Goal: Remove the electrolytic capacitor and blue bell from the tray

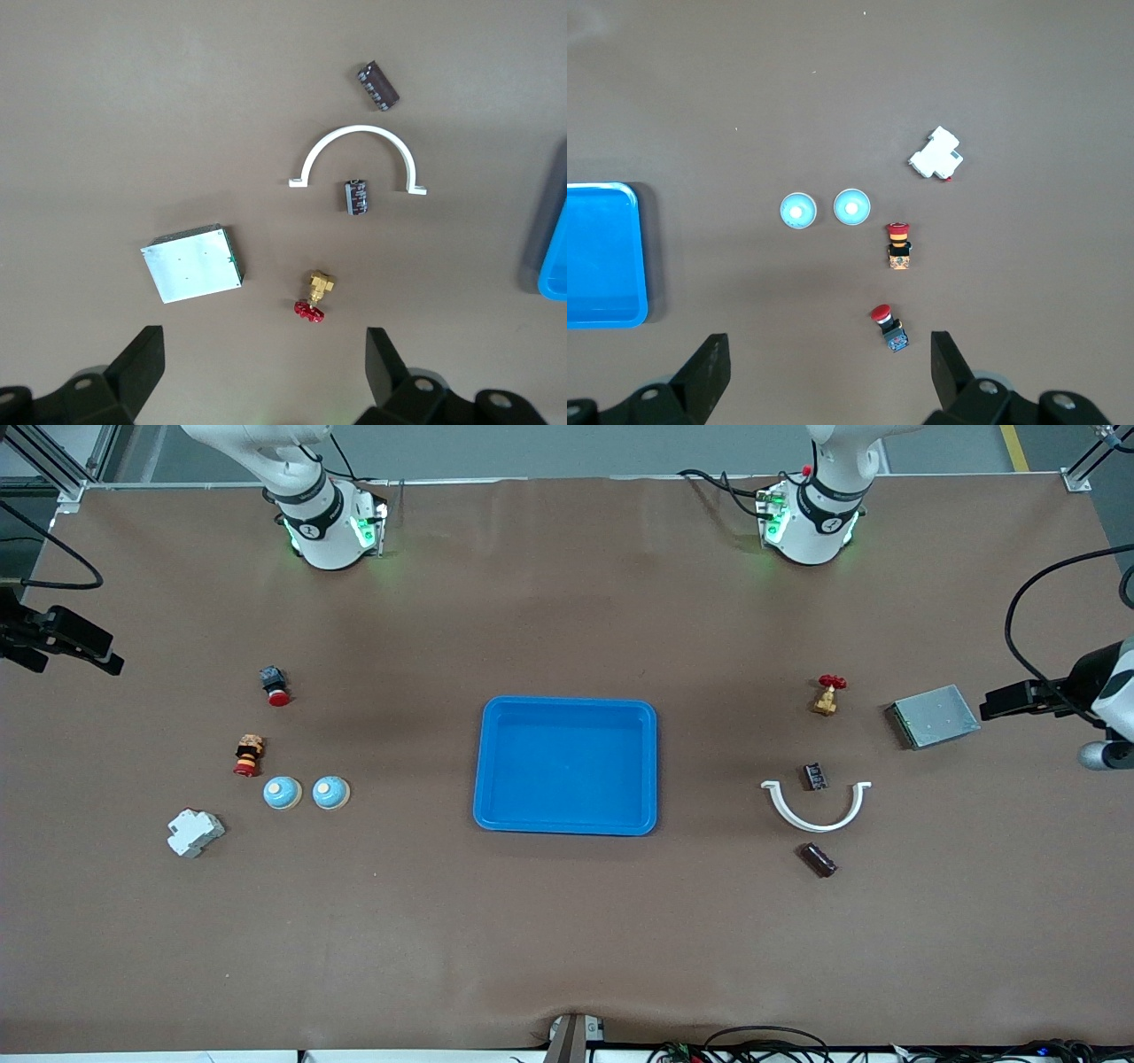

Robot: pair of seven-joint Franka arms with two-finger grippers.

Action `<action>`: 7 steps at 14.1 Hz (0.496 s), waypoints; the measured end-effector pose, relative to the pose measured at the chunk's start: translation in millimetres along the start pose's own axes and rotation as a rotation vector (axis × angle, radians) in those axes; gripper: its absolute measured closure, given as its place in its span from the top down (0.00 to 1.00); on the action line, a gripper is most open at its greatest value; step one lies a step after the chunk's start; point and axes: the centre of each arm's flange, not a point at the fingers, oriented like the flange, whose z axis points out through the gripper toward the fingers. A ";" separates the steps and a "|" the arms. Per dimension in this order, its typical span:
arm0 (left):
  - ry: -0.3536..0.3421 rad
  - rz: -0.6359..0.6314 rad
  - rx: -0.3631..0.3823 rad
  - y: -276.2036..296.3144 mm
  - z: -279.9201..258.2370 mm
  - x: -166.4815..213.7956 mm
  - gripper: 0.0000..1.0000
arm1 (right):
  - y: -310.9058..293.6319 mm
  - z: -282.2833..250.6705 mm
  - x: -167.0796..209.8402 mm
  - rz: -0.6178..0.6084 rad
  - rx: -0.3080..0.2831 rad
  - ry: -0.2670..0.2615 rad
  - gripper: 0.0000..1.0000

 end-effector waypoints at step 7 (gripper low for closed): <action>0.059 0.071 0.011 47.3 -30.2 -5.1 1.00 | 0.0 1.3 0.2 0.000 0.000 -0.003 1.00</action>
